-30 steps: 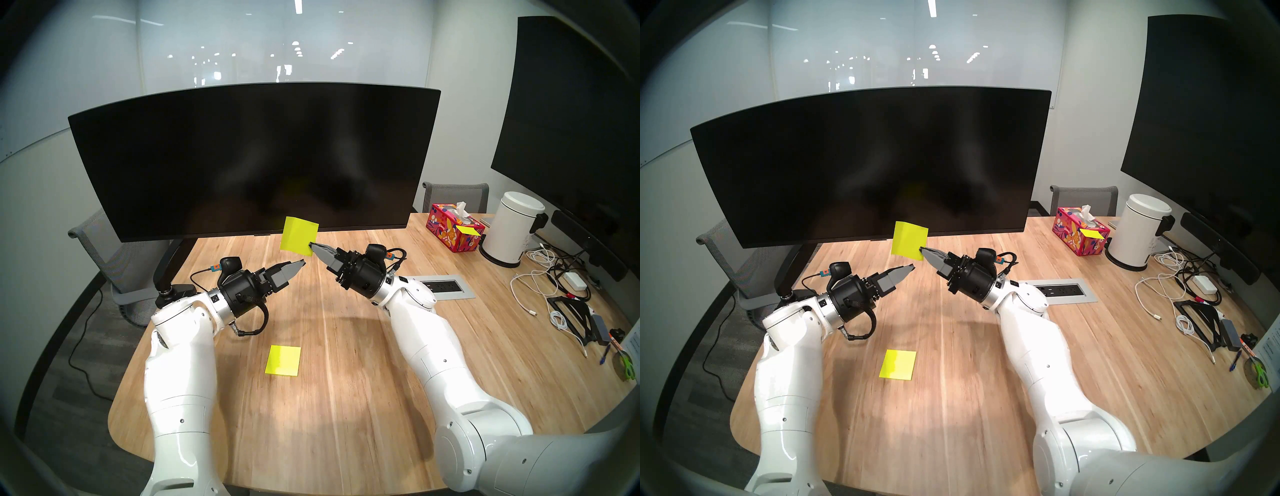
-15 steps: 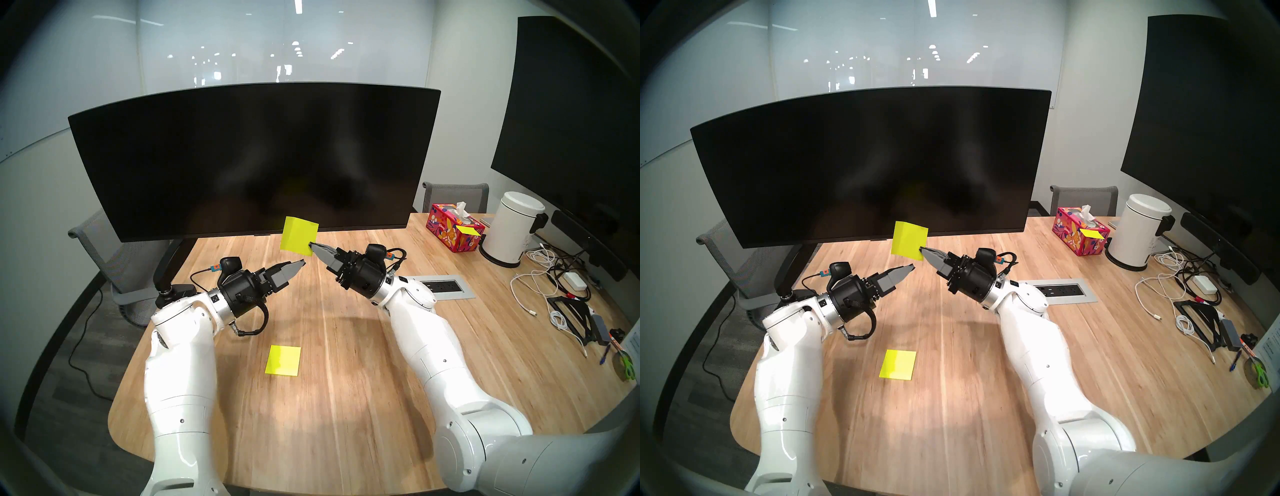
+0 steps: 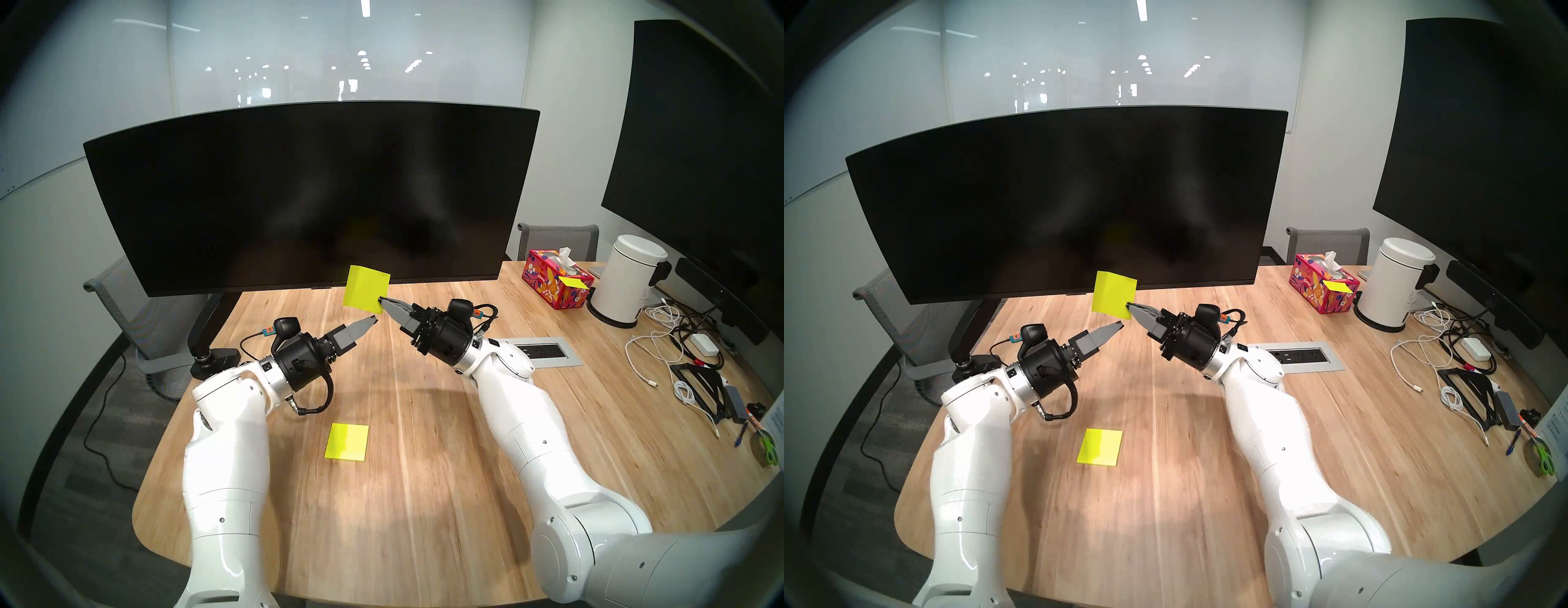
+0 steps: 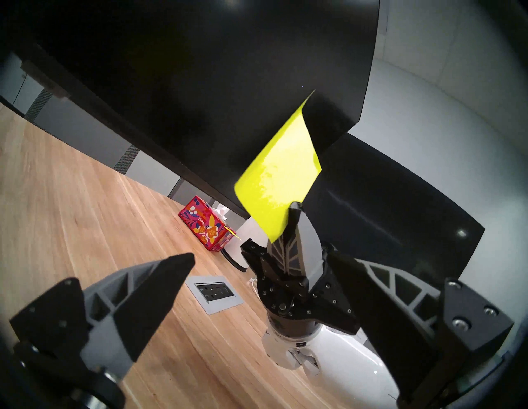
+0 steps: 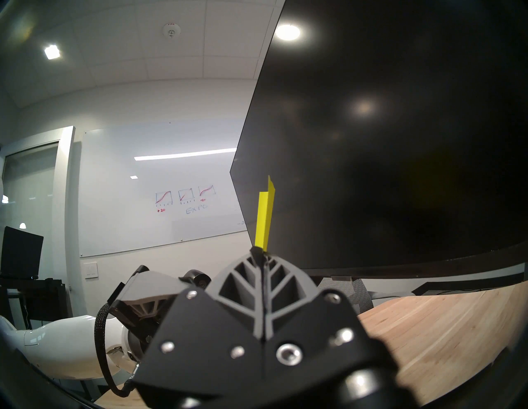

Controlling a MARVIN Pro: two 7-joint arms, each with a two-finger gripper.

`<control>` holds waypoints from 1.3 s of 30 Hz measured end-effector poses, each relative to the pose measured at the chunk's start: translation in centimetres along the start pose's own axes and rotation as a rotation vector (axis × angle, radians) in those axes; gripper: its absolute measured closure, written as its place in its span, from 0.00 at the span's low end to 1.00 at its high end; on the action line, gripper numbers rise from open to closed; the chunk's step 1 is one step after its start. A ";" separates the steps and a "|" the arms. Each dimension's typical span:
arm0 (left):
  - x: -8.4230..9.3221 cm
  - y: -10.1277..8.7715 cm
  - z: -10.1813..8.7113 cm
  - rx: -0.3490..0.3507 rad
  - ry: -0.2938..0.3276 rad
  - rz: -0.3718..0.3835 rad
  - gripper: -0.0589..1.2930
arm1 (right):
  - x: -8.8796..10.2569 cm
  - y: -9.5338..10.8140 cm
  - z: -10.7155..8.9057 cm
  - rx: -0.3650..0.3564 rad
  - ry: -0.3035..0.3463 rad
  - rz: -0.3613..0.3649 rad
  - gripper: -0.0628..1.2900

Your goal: Peel one sticky note off the pad and stick it onto the monitor, then press it flat

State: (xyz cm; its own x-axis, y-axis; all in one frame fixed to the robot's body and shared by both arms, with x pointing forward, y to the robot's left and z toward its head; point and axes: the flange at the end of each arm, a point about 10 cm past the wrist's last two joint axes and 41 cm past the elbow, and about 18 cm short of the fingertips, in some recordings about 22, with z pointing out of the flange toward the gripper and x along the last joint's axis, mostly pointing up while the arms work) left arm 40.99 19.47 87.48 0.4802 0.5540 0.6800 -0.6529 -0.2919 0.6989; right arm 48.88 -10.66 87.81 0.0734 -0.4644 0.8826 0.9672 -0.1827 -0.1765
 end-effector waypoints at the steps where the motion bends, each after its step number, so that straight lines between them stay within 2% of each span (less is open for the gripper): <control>1: -0.1 0.0 0.0 -0.004 0.006 -0.010 0.02 | 0.0 0.0 0.0 0.000 0.000 0.000 0.97; 12: -1.6 0.1 -0.1 -0.035 0.073 -0.044 0.02 | 0.0 0.0 0.0 0.000 0.000 0.000 0.97; 21: -3.0 -0.5 0.1 -0.020 0.129 -0.038 0.02 | 0.0 0.0 0.0 0.000 -0.001 0.000 0.97; 32: -3.8 -0.9 0.6 -0.028 0.192 -0.061 0.02 | 0.0 0.0 0.0 0.000 -0.001 0.000 0.97; 39: -3.9 -1.0 0.9 -0.061 0.222 -0.085 0.02 | 0.0 0.0 0.0 0.000 -0.001 0.000 0.97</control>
State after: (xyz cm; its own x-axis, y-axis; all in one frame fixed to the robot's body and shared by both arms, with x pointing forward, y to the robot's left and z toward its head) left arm 40.30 16.88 84.32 0.3984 0.7343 0.5495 -0.6533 -0.1933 0.7320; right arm 48.88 -10.64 87.81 0.0731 -0.4635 0.8831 0.9673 -0.1825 -0.1759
